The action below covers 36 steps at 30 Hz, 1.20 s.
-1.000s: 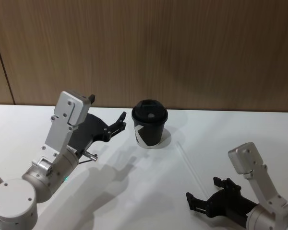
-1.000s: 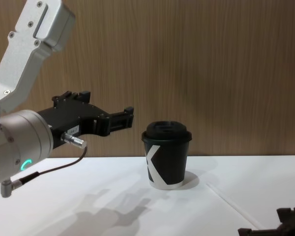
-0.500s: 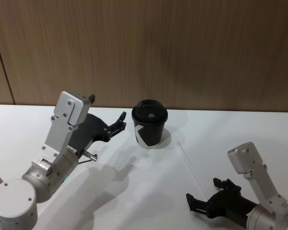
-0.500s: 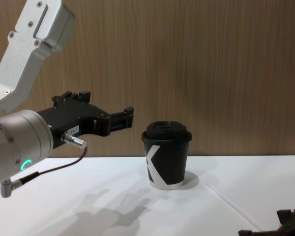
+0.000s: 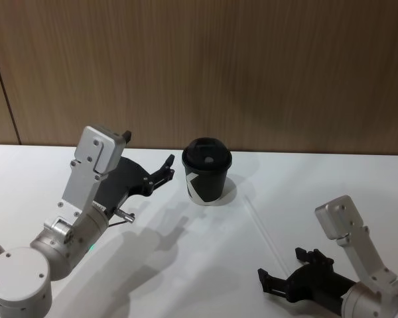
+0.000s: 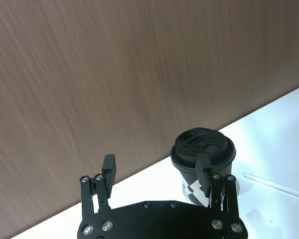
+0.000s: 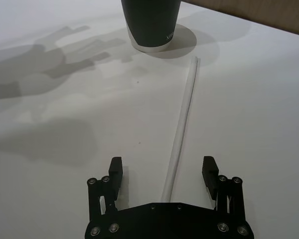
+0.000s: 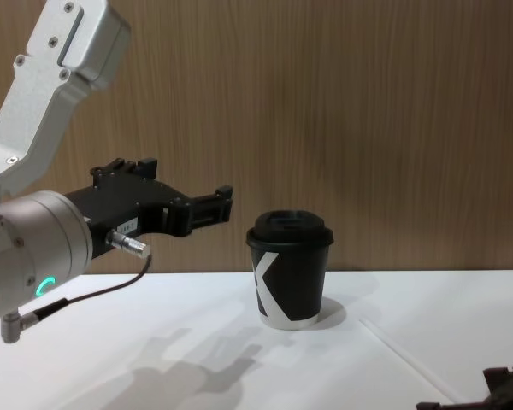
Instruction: Pick up the straw with one hand, pass it to the other hand, and insert it into the cup.
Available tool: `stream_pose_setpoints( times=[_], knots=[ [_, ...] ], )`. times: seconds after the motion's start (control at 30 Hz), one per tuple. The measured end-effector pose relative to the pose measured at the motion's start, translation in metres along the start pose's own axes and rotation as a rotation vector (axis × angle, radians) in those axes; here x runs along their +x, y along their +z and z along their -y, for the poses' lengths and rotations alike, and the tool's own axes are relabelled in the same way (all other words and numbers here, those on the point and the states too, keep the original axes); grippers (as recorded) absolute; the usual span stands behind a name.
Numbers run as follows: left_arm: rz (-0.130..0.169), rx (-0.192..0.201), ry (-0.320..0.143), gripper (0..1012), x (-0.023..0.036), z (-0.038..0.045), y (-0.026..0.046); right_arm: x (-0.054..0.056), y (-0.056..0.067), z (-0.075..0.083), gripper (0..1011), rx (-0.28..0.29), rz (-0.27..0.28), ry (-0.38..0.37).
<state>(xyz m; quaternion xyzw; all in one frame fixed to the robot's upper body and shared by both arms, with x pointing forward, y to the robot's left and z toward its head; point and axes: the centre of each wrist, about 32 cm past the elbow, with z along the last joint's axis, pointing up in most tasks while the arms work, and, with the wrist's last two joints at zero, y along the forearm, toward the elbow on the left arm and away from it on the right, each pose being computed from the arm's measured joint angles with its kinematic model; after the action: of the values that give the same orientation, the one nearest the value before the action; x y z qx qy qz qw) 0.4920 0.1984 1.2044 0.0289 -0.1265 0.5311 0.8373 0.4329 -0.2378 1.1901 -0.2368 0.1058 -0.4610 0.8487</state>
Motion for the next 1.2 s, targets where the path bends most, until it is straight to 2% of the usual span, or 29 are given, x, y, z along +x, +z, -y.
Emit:
stream_pose_setpoints(
  times=[0.5, 0.77, 1.2],
  knots=[
    [0.000, 0.000, 0.000, 1003, 0.0000, 0.0000, 0.0000, 0.0011, 0.0006, 0.0002, 993, -0.016, -0.011, 0.004],
    [0.000, 0.000, 0.000, 1003, 0.0000, 0.0000, 0.0000, 0.0017, 0.0004, 0.0003, 820, -0.021, -0.013, 0.006],
    [0.000, 0.000, 0.000, 1003, 0.0000, 0.0000, 0.0000, 0.0018, 0.0004, 0.0003, 406, -0.023, -0.014, 0.006]
  ],
)
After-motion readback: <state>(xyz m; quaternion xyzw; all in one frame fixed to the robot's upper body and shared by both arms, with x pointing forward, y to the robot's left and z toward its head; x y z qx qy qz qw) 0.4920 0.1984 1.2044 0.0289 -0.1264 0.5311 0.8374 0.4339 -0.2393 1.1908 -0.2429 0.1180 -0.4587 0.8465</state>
